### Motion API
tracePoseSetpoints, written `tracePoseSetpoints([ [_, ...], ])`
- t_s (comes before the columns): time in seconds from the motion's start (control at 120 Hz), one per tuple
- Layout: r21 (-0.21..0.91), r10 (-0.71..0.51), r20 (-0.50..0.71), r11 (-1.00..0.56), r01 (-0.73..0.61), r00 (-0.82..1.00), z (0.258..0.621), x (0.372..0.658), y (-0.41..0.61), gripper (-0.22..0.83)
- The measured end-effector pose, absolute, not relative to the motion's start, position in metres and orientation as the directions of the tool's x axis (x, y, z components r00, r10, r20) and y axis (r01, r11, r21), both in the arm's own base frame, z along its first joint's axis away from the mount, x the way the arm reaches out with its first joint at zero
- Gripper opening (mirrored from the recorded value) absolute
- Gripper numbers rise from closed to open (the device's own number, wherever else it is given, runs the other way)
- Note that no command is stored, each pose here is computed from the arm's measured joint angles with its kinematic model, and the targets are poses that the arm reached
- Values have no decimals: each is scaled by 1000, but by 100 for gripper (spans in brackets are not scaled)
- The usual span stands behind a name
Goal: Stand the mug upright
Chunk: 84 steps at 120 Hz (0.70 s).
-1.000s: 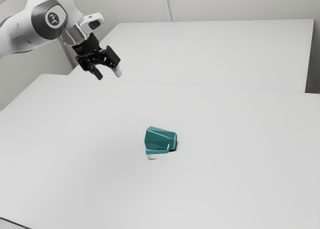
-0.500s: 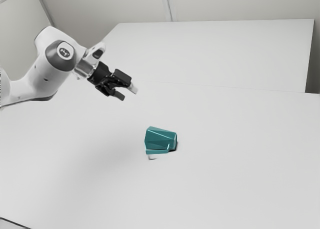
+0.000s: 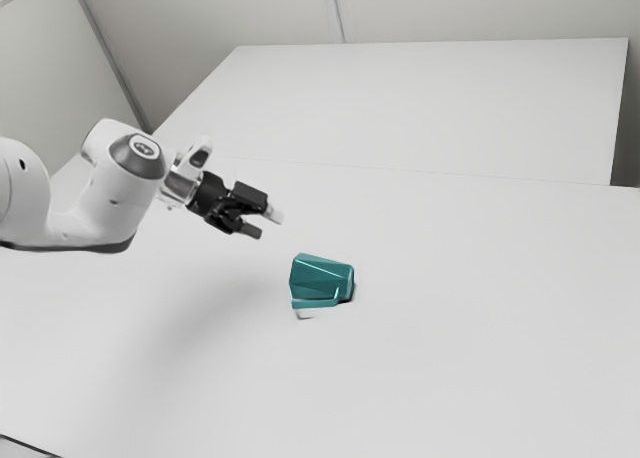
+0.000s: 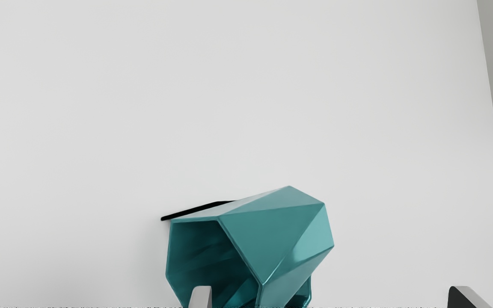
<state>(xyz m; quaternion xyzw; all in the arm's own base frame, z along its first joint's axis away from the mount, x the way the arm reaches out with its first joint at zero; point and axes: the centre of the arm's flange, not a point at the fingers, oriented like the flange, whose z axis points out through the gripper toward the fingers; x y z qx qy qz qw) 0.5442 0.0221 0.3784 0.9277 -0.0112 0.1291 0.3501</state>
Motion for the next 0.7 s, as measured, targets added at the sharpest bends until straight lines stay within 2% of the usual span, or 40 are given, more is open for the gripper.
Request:
tracePoseSetpoints([
  [0.275, 692, 63, 181, -718, -82, 982, 345, 539, 8, 62],
  [0.7, 697, 65, 125, -716, -41, 990, 310, 540, 9, 62],
])
